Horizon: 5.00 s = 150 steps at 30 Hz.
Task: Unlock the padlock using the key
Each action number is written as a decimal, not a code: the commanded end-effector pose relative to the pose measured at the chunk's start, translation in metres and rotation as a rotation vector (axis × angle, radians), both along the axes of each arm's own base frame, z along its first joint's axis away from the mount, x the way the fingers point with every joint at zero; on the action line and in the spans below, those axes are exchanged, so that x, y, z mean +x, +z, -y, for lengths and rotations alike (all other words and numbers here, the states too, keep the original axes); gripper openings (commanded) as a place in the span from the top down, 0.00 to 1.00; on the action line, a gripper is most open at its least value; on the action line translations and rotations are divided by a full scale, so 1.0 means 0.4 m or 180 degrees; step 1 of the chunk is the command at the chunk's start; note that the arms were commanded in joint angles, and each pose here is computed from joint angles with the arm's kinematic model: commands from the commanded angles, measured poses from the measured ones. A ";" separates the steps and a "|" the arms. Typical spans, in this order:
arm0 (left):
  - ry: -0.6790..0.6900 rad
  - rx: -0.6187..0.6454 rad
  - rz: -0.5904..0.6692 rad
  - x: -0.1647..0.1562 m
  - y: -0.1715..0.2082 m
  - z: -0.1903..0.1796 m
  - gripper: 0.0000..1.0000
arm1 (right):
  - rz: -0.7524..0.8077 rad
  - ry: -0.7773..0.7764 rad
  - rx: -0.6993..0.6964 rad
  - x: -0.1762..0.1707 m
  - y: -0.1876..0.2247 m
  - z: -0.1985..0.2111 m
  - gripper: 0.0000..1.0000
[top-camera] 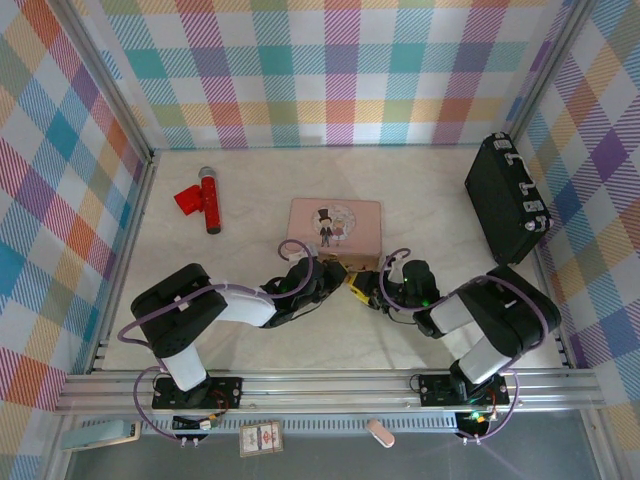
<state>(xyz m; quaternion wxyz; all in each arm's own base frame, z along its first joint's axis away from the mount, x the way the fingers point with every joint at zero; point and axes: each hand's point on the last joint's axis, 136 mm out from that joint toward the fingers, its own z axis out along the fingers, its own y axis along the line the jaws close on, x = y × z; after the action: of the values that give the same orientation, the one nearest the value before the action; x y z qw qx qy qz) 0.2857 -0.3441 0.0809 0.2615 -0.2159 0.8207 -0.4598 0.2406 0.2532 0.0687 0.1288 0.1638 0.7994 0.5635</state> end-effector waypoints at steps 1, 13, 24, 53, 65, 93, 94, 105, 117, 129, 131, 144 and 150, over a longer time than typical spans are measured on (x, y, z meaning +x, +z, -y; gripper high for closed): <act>-0.0479 -0.0320 0.0091 -0.066 0.087 0.073 1.00 | 0.0683 0.0153 0.0006 0.006 0.106 -0.018 0.60; -0.0196 -0.0167 0.0041 -0.015 0.054 -0.006 1.00 | 0.1757 0.0391 -0.2209 -0.053 0.086 0.132 0.58; -0.0086 -0.0208 0.0107 -0.014 0.074 -0.070 1.00 | 0.3273 0.0871 -0.2675 -0.072 0.066 -0.023 0.56; -0.0148 -0.0224 0.0143 -0.031 0.085 -0.093 1.00 | 0.3626 0.1217 -0.3562 -0.025 0.016 -0.133 0.87; -0.0217 -0.0206 0.0148 -0.034 0.083 -0.085 1.00 | 0.3130 0.1511 -0.2220 -0.106 0.069 -0.198 1.00; -0.0038 0.0031 -0.0012 -0.044 0.014 -0.155 0.51 | 0.1863 0.1266 -0.1537 -0.104 0.001 -0.168 1.00; -0.0026 0.0034 -0.0005 -0.044 0.015 -0.161 0.50 | 0.1856 0.1255 -0.1545 -0.104 0.001 -0.166 1.00; 0.0200 0.0421 0.0088 -0.037 0.037 -0.289 0.46 | 0.1569 0.1026 -0.1654 -0.092 -0.029 -0.121 1.00; -0.0186 0.1665 0.0337 -0.021 0.143 -0.423 0.39 | 0.1164 0.0712 -0.1853 -0.039 -0.074 -0.046 1.00; -0.0641 0.2278 0.0499 -0.020 0.166 -0.453 0.39 | 0.1189 0.0610 -0.1912 0.093 -0.057 0.038 1.00; -0.0693 0.2216 0.0518 -0.018 0.162 -0.440 0.40 | 0.1243 0.0671 -0.1880 0.103 -0.047 0.036 0.99; -0.0996 0.2137 0.0689 -0.008 0.126 -0.392 0.40 | 0.1465 0.1009 -0.2084 0.080 0.011 0.044 0.67; -0.1083 0.2301 0.0807 0.023 0.120 -0.383 0.40 | 0.1475 0.1041 -0.1987 0.112 0.028 0.013 0.65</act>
<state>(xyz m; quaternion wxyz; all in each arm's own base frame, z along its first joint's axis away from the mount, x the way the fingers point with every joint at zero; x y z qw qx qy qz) 0.2815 -0.1882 0.1189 0.3145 0.0651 0.9246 -0.2050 0.2780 0.2417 0.0762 0.2602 -0.1321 0.8998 0.3244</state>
